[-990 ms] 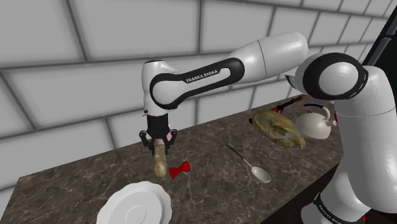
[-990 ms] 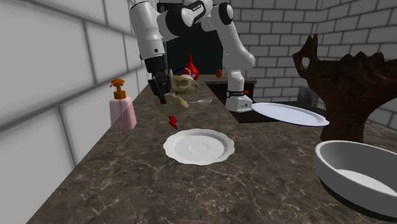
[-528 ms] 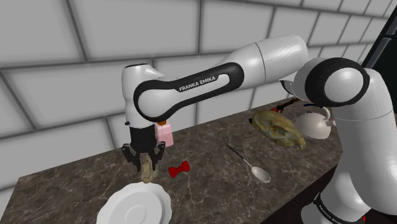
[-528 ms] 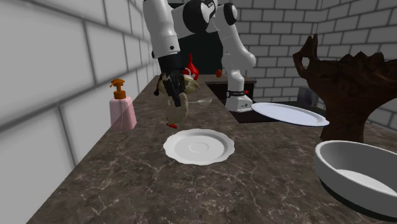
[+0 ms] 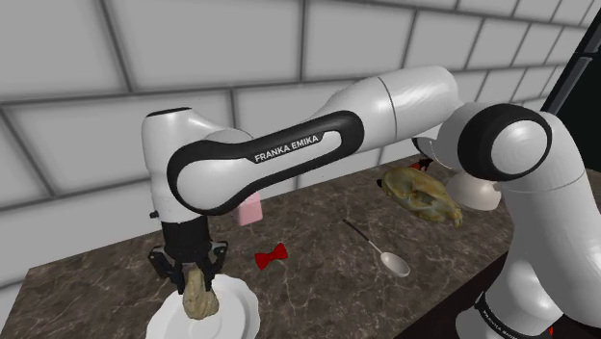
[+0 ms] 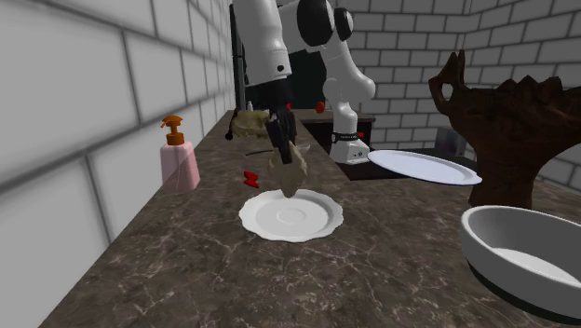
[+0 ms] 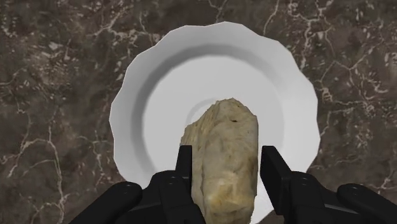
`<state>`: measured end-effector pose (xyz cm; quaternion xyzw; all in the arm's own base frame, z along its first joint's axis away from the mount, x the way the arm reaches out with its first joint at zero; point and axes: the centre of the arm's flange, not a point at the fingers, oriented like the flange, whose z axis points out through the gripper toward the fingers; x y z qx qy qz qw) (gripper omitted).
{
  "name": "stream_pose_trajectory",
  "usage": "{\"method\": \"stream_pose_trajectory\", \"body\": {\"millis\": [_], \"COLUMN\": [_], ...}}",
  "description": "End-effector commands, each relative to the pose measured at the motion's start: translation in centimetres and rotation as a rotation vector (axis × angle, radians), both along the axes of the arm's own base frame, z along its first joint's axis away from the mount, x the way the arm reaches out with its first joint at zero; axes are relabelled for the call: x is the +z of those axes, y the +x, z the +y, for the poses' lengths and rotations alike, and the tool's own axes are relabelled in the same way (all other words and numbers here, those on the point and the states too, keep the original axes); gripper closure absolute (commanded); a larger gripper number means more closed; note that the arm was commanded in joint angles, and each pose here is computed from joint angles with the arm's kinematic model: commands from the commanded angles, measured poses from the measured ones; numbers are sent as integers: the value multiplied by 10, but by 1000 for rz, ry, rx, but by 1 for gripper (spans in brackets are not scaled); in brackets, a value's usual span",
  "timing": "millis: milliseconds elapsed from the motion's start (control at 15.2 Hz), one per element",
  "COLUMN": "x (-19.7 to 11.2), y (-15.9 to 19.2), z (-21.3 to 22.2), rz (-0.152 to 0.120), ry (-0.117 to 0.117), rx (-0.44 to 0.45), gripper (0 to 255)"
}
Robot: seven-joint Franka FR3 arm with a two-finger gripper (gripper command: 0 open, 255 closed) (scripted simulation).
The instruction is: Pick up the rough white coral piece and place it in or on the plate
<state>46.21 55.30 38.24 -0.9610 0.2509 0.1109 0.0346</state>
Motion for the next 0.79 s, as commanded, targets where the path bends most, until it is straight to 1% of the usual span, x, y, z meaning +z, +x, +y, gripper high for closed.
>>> {"method": "stream_pose_trajectory", "body": {"millis": [0,726], "x": [-8,-66], "y": [-2,-2], "z": [3,3], "rz": [-1,-1], "ry": [0,0], "rx": [-1,-1], "gripper": [255,255]}}
